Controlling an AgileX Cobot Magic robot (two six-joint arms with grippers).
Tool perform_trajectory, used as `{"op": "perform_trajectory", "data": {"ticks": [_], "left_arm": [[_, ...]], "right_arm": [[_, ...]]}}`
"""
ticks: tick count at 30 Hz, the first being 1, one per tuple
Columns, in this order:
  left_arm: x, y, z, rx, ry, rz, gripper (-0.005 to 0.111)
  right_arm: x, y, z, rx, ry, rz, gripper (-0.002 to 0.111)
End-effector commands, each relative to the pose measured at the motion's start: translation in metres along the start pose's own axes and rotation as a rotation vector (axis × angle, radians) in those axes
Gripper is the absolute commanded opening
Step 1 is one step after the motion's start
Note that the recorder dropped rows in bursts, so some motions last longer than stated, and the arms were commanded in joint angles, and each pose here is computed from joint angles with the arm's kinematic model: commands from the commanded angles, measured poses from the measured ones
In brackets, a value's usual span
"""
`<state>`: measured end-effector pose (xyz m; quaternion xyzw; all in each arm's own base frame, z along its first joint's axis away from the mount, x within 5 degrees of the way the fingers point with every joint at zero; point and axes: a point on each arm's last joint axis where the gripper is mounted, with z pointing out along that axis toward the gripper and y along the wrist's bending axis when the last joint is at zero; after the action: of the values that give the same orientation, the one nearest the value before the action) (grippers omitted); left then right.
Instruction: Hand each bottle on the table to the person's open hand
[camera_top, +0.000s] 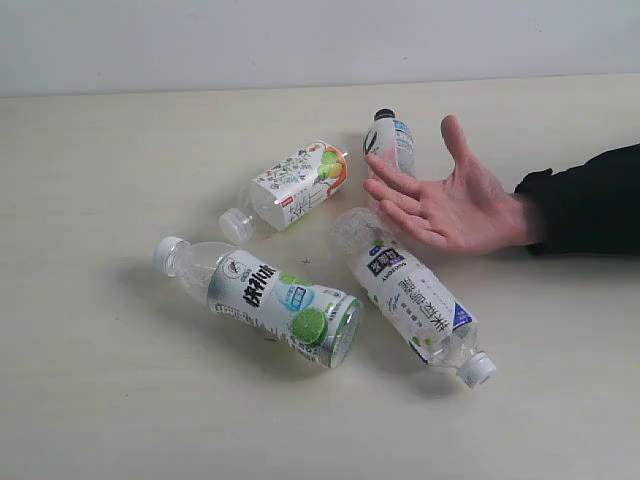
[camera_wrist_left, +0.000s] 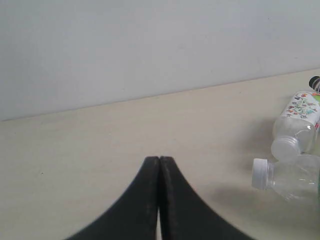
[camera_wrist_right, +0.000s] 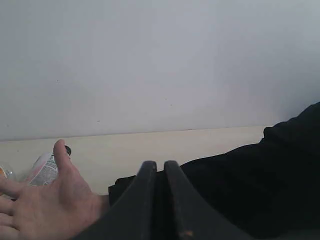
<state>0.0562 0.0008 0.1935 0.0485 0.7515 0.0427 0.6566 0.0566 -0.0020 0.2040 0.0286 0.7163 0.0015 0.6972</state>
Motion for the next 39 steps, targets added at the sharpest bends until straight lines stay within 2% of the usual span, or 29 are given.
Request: {"op": "perform_trajectory", "data": {"ticks": [1, 3, 4, 6, 10, 12, 15, 17, 21, 24, 28, 29, 31, 33, 36, 39], "left_arm": [[0.000, 0.000, 0.000, -0.002, -0.008, -0.005, 0.001], [0.000, 0.000, 0.000, -0.002, -0.008, -0.005, 0.001], [0.000, 0.000, 0.000, -0.002, -0.008, -0.005, 0.001], [0.000, 0.000, 0.000, -0.002, -0.008, -0.005, 0.001], [0.000, 0.000, 0.000, -0.002, -0.008, -0.005, 0.001], [0.000, 0.000, 0.000, -0.002, -0.008, -0.005, 0.001], [0.000, 0.000, 0.000, -0.002, -0.008, -0.005, 0.001], [0.000, 0.000, 0.000, -0.002, -0.008, -0.005, 0.001], [0.000, 0.000, 0.000, -0.002, -0.008, -0.005, 0.001], [0.000, 0.000, 0.000, -0.002, -0.008, -0.005, 0.001], [0.000, 0.000, 0.000, -0.002, -0.008, -0.005, 0.001], [0.000, 0.000, 0.000, -0.002, -0.008, -0.005, 0.001], [0.000, 0.000, 0.000, -0.002, -0.008, -0.005, 0.001], [0.000, 0.000, 0.000, -0.002, -0.008, -0.005, 0.001], [0.000, 0.000, 0.000, -0.002, -0.008, -0.005, 0.001], [0.000, 0.000, 0.000, -0.002, -0.008, -0.005, 0.001]], "right_arm": [[-0.002, 0.000, 0.000, 0.001, -0.040, 0.044, 0.007], [-0.004, 0.000, 0.000, -0.010, -0.058, 0.224, 0.007], [-0.007, 0.000, -0.001, -0.012, -0.090, 0.265, 0.007], [-0.015, -0.001, -0.002, -0.015, -0.183, 0.324, 0.007], [-0.031, -0.008, -0.006, -0.036, -0.379, 0.644, 0.007], [-0.038, -0.012, -0.010, -0.046, -0.479, 0.755, 0.007], [-0.052, -0.018, -0.019, -0.057, -0.681, 0.775, 0.006], [-0.071, -0.016, -0.018, -0.044, -0.677, 0.719, 0.005], [-0.123, 0.001, 0.000, -0.063, -0.390, 0.466, 0.004], [-0.157, 0.006, 0.019, -0.022, -0.162, 0.261, 0.004], [-0.186, 0.005, 0.055, 0.035, 0.179, 0.055, 0.004], [-0.186, 0.007, 0.068, 0.015, 0.298, 0.011, 0.004], [-0.190, 0.013, 0.085, -0.052, 0.422, -0.017, 0.004], [-0.188, 0.023, 0.108, -0.173, 0.564, -0.028, 0.005], [-0.177, 0.042, 0.135, -0.387, 0.759, 0.014, 0.005], [-0.159, 0.061, 0.148, -0.491, 0.923, -0.049, 0.004]]}}
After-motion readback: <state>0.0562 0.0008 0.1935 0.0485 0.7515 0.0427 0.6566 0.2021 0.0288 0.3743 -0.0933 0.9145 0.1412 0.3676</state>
